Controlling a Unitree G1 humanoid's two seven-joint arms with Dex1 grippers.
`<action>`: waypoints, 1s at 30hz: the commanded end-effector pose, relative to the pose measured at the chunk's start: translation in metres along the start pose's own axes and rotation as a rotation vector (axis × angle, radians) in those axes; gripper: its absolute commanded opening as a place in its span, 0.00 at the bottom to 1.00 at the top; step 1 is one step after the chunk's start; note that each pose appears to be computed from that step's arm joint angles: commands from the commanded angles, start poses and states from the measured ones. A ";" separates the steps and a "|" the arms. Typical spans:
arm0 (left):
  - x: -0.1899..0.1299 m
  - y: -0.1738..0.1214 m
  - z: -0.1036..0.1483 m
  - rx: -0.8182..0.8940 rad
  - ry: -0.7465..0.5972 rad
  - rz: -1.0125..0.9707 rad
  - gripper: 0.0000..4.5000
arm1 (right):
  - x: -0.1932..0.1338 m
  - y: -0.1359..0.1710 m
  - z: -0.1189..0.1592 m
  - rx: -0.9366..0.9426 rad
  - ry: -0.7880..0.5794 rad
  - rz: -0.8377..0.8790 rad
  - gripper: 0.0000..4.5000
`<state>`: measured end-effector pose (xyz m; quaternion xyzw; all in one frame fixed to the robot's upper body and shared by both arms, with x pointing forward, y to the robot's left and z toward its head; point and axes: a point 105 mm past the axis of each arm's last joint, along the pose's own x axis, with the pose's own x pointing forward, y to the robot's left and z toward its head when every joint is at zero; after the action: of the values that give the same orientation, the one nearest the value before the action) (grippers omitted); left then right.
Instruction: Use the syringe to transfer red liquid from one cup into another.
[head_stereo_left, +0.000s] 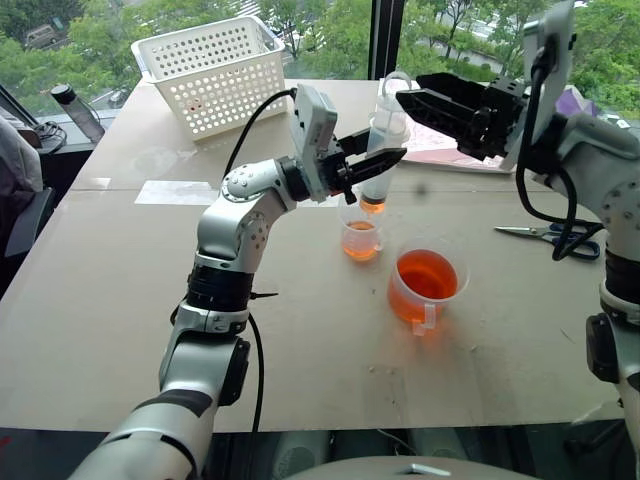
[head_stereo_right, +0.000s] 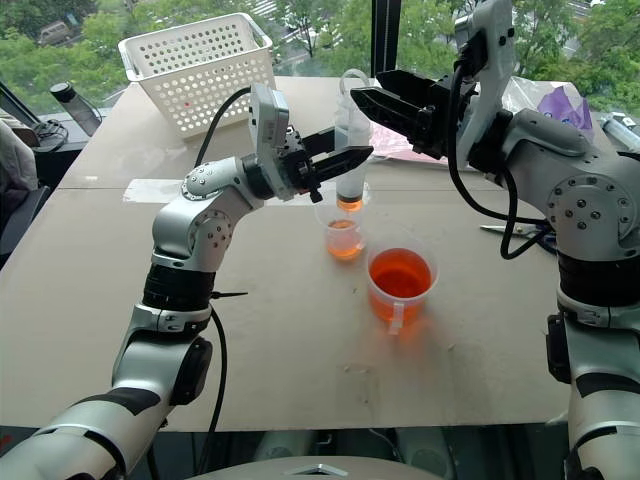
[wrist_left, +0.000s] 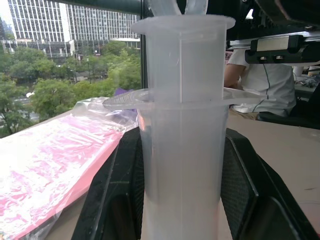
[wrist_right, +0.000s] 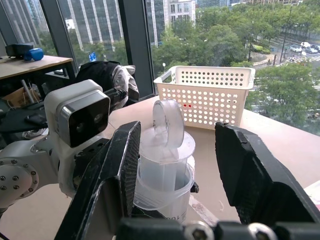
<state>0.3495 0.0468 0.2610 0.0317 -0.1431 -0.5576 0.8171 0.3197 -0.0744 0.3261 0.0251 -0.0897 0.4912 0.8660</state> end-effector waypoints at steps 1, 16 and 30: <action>0.000 -0.005 0.014 0.055 -0.042 -0.014 0.31 | 0.003 0.008 0.013 -0.035 -0.025 0.032 0.44; 0.001 -0.002 0.015 0.055 -0.053 0.013 0.31 | 0.008 0.006 -0.016 -0.002 0.081 0.015 0.00; 0.004 -0.001 0.021 0.061 -0.077 0.017 0.31 | 0.003 0.009 -0.044 -0.023 0.224 0.019 0.00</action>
<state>0.3534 0.0459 0.2480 0.0230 -0.1262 -0.5467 0.8275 0.3263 -0.0698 0.3023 -0.0245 -0.0383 0.4741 0.8793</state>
